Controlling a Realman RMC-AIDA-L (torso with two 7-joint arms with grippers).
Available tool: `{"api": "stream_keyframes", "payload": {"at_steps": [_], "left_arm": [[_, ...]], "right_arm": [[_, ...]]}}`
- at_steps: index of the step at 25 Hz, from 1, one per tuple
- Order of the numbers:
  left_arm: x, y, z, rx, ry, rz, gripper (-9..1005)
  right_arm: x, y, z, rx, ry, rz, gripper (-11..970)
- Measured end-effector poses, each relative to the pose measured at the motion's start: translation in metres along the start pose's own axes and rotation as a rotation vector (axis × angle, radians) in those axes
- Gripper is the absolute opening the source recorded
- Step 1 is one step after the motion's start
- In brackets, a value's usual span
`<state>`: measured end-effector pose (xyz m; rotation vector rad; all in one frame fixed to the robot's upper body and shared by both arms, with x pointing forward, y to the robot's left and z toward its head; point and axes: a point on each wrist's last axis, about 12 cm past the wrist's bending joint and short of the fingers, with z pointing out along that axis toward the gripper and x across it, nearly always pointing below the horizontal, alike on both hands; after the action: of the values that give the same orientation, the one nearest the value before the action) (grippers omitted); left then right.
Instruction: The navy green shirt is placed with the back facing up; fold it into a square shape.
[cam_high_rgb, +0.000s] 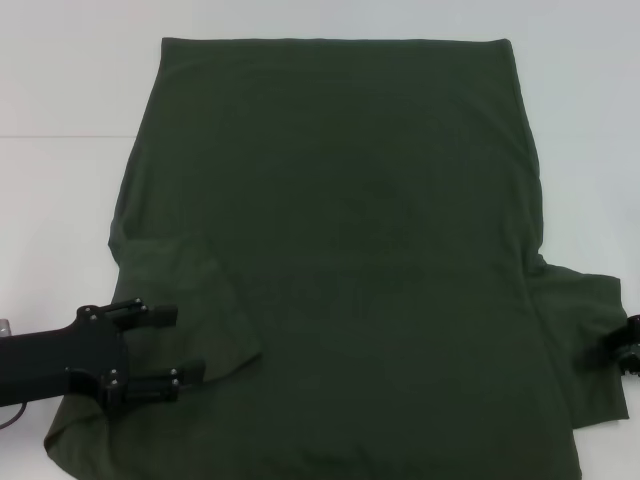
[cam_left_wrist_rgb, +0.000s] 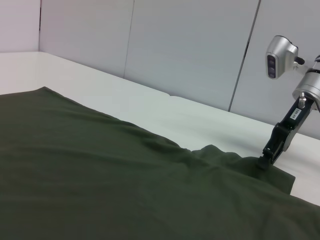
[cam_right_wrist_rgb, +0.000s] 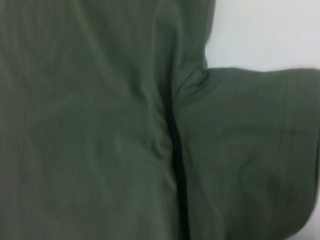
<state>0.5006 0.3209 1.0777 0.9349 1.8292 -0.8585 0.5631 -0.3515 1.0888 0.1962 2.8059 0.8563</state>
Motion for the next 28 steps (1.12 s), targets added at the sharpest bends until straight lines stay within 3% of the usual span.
{"api": "stream_keyframes", "payload": {"at_steps": [4, 9, 14, 22, 28], "left_arm": [[0.000, 0.000, 0.000, -0.003, -0.001, -0.001, 846], [0.000, 0.001, 0.001, -0.006, 0.000, 0.000, 844], [0.000, 0.001, 0.001, -0.007, 0.000, 0.000, 844], [-0.001, 0.002, 0.001, -0.013, -0.007, -0.003, 843], [0.000, 0.002, -0.002, -0.026, -0.025, -0.013, 843]], "right_arm": [[0.000, 0.000, -0.001, 0.002, -0.002, 0.000, 474], [0.000, -0.001, -0.001, 0.003, -0.001, -0.001, 232], [0.000, -0.002, -0.001, 0.004, 0.000, -0.004, 51], [-0.001, -0.014, -0.017, -0.014, -0.049, -0.001, 31], [-0.001, -0.028, -0.047, -0.035, -0.131, 0.019, 29]]}}
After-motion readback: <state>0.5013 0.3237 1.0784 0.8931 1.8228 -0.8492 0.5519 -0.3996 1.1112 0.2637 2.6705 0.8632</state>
